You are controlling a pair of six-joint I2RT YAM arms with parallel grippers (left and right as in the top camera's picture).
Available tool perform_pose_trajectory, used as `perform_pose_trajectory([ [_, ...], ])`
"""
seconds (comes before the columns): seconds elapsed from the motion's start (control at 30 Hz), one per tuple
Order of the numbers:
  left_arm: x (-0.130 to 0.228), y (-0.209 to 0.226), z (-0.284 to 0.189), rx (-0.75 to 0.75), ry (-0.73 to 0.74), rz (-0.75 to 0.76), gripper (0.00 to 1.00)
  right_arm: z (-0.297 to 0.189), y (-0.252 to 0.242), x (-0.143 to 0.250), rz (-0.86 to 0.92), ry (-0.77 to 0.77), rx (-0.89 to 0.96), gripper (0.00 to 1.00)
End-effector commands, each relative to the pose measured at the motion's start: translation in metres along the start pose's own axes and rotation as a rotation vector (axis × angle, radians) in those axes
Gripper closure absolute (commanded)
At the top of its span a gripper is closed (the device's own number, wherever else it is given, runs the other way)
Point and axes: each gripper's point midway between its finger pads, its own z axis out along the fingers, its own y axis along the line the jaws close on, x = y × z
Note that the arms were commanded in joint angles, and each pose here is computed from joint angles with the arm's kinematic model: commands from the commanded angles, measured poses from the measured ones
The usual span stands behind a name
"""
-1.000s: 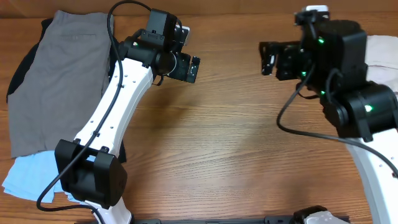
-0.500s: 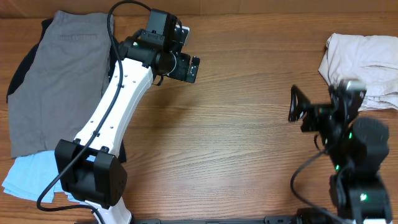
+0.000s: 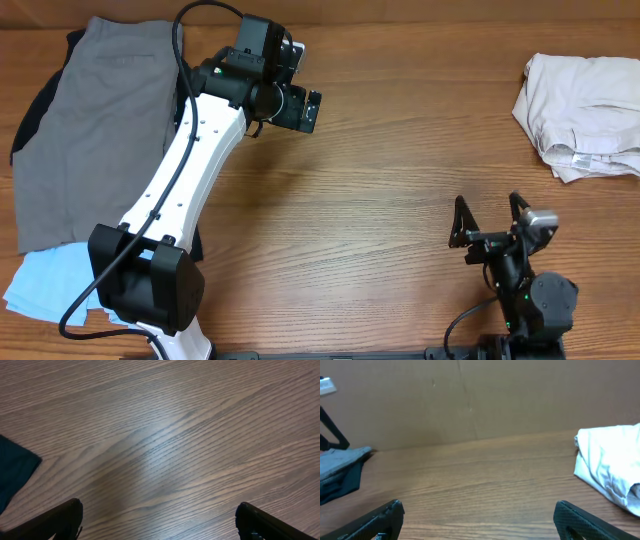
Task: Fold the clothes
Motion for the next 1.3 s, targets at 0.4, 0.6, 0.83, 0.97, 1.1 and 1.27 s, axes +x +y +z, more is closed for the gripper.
perform_pose_trajectory([
  [0.4, -0.001, 0.001, 0.004, -0.003, 0.003, 0.0, 0.0, -0.003, -0.003, 0.023, -0.014, -0.047, -0.015, 0.0],
  [0.6, -0.001, 0.001, 0.004, -0.003, 0.003, 0.0, 0.0, -0.003, -0.004, 0.023, -0.013, -0.047, -0.01, 0.0],
  [0.83, -0.001, 0.001, 0.004, -0.003, 0.003, 0.0, 0.0, -0.003, -0.004, 0.023, -0.013, -0.047, -0.01, 0.0],
  [0.97, -0.001, 0.001, 0.004, -0.003, 0.003, 0.0, 0.0, -0.003, -0.004, 0.023, -0.013, -0.047, -0.01, 0.0],
  [1.1, -0.001, 0.001, 0.004, -0.003, 0.003, 0.0, 0.0, -0.003, -0.004, 0.023, -0.013, -0.047, -0.01, 0.0],
  [1.27, -0.001, 0.001, 0.004, -0.003, 0.003, 0.0, 0.0, -0.003, -0.004, 0.023, -0.013, -0.047, -0.01, 0.0],
])
